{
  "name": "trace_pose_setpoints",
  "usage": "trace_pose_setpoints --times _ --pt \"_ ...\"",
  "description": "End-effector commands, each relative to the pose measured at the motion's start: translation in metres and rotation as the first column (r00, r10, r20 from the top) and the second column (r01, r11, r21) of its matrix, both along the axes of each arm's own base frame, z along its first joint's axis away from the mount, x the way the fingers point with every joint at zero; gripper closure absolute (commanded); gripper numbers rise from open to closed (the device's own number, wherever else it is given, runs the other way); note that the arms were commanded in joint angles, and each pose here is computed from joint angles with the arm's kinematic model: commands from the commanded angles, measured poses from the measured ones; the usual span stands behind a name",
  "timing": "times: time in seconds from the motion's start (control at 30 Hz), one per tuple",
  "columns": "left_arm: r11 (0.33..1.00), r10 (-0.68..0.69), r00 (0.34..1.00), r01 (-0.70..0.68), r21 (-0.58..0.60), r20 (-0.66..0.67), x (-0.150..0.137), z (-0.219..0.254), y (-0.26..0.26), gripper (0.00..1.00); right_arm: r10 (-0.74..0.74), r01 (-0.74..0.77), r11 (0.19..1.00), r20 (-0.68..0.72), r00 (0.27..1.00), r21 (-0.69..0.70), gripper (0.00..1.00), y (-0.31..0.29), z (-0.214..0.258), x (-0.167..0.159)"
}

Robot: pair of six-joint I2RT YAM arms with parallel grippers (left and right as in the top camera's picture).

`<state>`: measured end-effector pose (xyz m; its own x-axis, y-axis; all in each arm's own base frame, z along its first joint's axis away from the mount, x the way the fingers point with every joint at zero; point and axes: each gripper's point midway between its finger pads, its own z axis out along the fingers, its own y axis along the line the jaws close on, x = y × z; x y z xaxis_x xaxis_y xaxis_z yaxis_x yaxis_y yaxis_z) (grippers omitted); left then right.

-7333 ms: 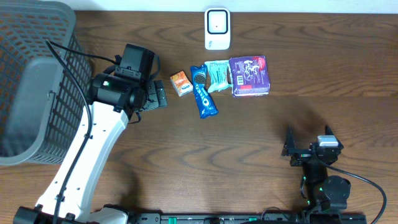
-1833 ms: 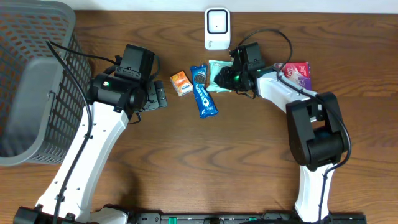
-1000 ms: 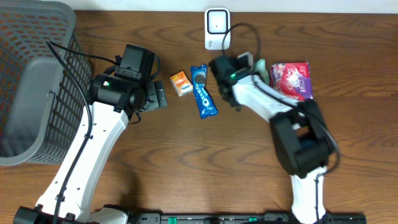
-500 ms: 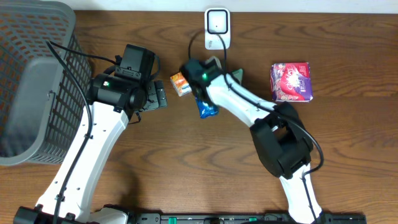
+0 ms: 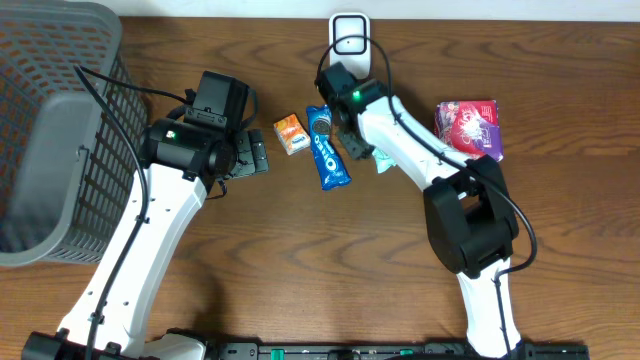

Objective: Scan the item barcode

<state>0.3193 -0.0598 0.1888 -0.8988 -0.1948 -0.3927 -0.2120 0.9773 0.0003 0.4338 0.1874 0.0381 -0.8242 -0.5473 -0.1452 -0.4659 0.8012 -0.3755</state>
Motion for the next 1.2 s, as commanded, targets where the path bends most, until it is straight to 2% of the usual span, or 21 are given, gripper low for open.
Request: trace_pose_setpoints --times 0.0,0.17,0.23,0.33,0.37,0.53,0.63,0.67,0.7,0.73,0.77,0.8,0.87,0.9,0.97,1.07,1.1,1.17 --pt "1.000 0.011 1.000 -0.011 0.006 0.004 0.000 0.002 0.003 0.02 0.039 -0.039 0.998 0.000 0.999 -0.046 0.43 -0.010 -0.020 -0.005" --pt "1.000 0.011 1.000 -0.011 0.006 0.004 0.000 0.002 0.003 0.02 -0.014 0.018 0.994 0.033 0.999 -0.111 0.40 -0.041 -0.045 -0.006" --pt "1.000 0.011 1.000 -0.011 0.006 0.004 0.000 0.002 0.003 0.02 -0.026 0.027 0.996 0.009 1.000 -0.089 0.44 -0.046 -0.055 -0.011" --pt "1.000 0.011 1.000 -0.011 0.006 0.004 0.000 0.002 0.003 0.02 -0.041 0.040 0.999 -0.043 0.998 -0.019 0.76 -0.045 -0.069 -0.020" --pt "1.000 0.011 1.000 -0.011 0.006 0.004 0.000 0.002 0.003 0.02 -0.078 0.078 0.997 -0.050 0.996 0.014 0.98 -0.045 -0.071 -0.021" --pt "1.000 0.011 1.000 -0.011 0.006 0.004 0.000 0.002 0.003 0.02 -0.177 0.193 0.963 -0.101 0.979 0.189 0.99 -0.032 -0.055 -0.010" --pt "1.000 0.011 1.000 -0.011 0.006 0.004 0.000 0.002 0.003 0.02 -0.167 0.221 0.907 -0.177 0.970 0.358 0.99 -0.015 -0.024 0.004" --pt "1.000 0.011 1.000 -0.011 0.006 0.004 0.000 0.002 0.003 0.02 -0.153 0.235 0.864 -0.213 0.965 0.446 0.99 -0.008 -0.008 0.009" --pt "1.000 0.011 1.000 -0.011 0.006 0.004 0.000 0.002 0.003 0.02 -0.128 0.250 0.803 -0.253 0.959 0.541 0.99 0.001 0.007 0.013" --pt "1.000 0.011 1.000 -0.011 0.006 0.004 0.000 0.002 0.003 0.02 -0.064 0.277 0.655 -0.313 0.947 0.703 0.99 0.012 0.031 0.017" --pt "1.000 0.011 1.000 -0.011 0.006 0.004 0.000 0.002 0.003 0.02 -0.042 0.290 0.599 -0.332 0.942 0.746 0.99 0.014 0.037 0.018" --pt "1.000 0.011 1.000 -0.011 0.006 0.004 0.000 0.002 0.003 0.02 -0.007 0.326 0.492 -0.371 0.928 0.807 0.99 0.011 0.043 0.019" --pt "1.000 0.011 1.000 -0.011 0.006 0.004 0.000 0.002 0.003 0.02 0.029 0.359 0.387 -0.400 0.916 0.850 0.99 0.007 0.042 0.021" --pt "1.000 0.011 1.000 -0.011 0.006 0.004 0.000 0.002 0.003 0.02 0.084 0.387 0.263 -0.421 0.903 0.884 0.99 0.007 0.041 0.023" --pt "1.000 0.011 1.000 -0.011 0.006 0.004 0.000 0.002 0.003 0.02 0.126 0.436 0.147 -0.454 0.882 0.888 0.99 0.004 0.035 0.025" --pt "1.000 0.011 1.000 -0.011 0.006 0.004 0.000 0.002 0.003 0.02 0.106 0.505 0.114 -0.516 0.850 0.855 0.99 -0.006 0.013 0.027" --pt "1.000 0.011 1.000 -0.011 0.006 0.004 0.000 0.002 0.003 0.02 0.068 0.536 0.133 -0.547 0.835 0.834 0.87 -0.015 -0.002 0.028" --pt "1.000 0.011 1.000 -0.011 0.006 0.004 0.000 0.002 0.003 0.02 -0.069 0.594 0.230 -0.595 0.800 0.771 0.77 -0.036 -0.024 0.029"
